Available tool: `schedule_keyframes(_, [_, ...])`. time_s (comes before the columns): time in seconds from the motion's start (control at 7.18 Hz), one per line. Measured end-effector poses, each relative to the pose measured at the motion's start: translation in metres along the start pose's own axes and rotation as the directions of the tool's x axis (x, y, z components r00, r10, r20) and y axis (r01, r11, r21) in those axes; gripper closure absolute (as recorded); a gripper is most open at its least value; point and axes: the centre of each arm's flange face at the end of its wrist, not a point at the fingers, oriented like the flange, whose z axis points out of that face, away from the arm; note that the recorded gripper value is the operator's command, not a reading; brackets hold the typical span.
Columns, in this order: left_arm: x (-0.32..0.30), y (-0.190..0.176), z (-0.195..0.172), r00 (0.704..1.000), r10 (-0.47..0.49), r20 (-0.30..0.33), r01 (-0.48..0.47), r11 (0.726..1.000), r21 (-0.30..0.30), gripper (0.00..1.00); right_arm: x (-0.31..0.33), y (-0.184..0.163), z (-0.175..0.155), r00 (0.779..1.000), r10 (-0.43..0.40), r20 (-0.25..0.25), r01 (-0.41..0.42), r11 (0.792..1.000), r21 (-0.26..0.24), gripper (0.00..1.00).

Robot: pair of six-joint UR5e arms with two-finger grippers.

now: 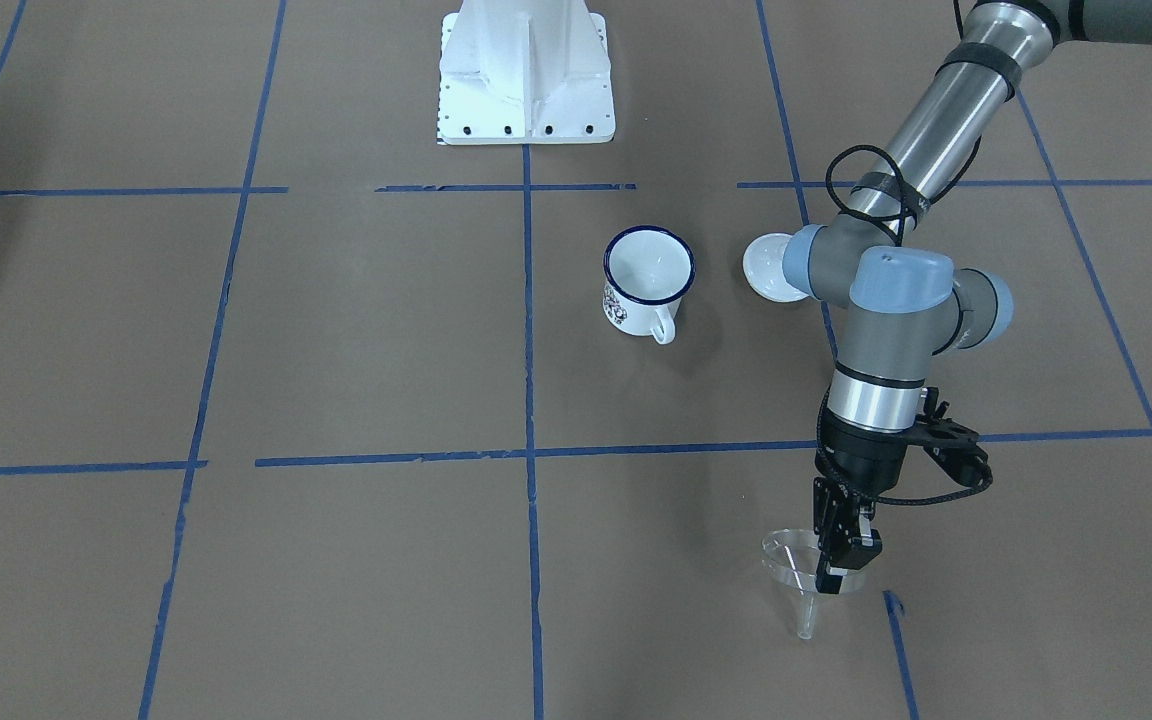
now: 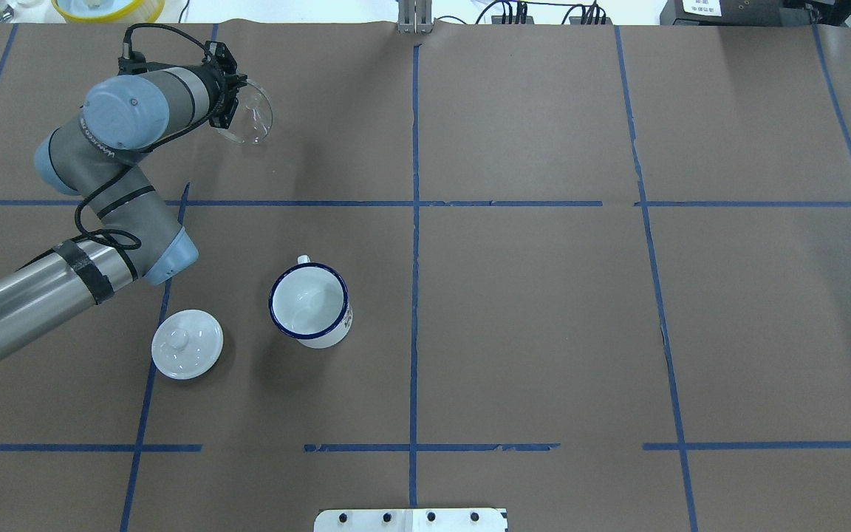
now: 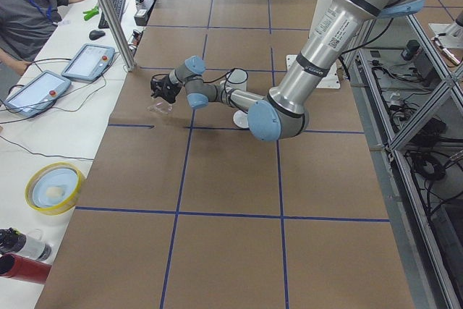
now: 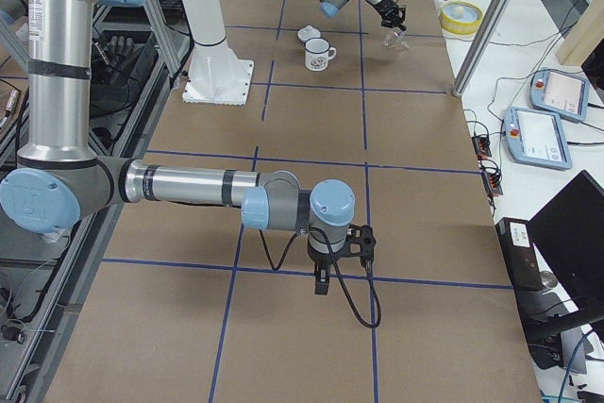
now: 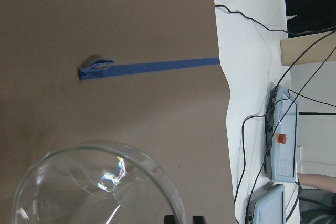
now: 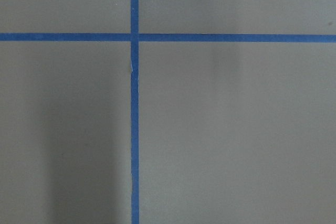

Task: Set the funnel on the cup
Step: 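Grasp the clear glass funnel with the left gripper and lift it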

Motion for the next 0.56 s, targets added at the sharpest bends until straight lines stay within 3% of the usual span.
schedule_keyframes(0.28, [0.015,0.006,-0.013,0.999,0.015,-0.029,-0.015,1.0,-0.024,1.0,0.0,0.0,0.0,1.0,0.0,0.0,0.0,1.0,0.0,0.0])
schedule_keyframes(0.56, [0.059,0.013,-0.05,0.998,0.02,-0.058,-0.025,0.996,-0.088,1.0,0.0,0.0,0.0,1.0,0.0,0.0,0.0,1.0,0.0,0.0])
